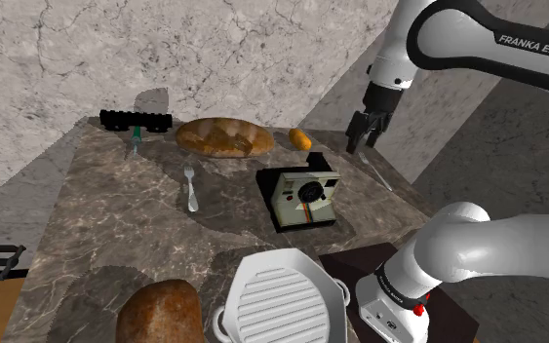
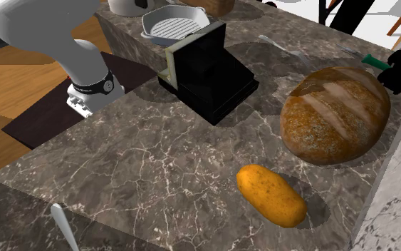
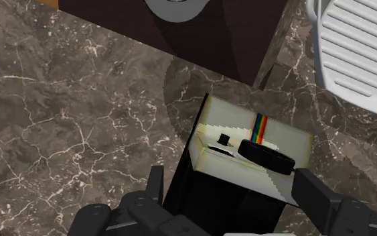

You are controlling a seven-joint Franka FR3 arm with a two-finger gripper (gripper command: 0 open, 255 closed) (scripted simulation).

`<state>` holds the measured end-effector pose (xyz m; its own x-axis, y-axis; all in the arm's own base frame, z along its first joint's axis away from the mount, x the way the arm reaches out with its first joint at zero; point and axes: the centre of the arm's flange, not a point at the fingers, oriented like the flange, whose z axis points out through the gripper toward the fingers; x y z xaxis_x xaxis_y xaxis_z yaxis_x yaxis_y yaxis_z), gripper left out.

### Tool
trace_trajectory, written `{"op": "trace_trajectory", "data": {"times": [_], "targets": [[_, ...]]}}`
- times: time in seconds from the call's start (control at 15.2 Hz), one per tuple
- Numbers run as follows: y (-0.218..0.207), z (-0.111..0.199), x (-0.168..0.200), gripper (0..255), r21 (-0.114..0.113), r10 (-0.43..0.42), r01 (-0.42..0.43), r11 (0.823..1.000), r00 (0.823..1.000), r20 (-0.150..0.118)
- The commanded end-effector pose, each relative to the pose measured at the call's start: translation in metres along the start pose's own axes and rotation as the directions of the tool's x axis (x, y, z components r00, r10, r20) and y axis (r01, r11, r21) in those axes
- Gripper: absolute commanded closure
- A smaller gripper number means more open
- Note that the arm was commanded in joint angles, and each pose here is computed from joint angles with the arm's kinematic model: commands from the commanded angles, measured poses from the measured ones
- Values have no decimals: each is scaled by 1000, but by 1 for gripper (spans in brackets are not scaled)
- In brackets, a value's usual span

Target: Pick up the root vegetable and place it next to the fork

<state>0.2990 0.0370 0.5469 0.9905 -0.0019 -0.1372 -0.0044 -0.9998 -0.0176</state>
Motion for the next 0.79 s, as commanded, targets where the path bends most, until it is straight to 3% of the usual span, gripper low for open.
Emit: {"op": "trace_trajectory", "data": {"times": [0.0, 0.33, 0.73], "targets": [[0, 0, 0, 0, 0, 0, 0, 1000, 1000, 0], [-1, 28, 60, 0, -95, 48, -48, 994, 999, 4], [5, 63, 131, 0, -208, 107, -104, 973, 994, 3]]}}
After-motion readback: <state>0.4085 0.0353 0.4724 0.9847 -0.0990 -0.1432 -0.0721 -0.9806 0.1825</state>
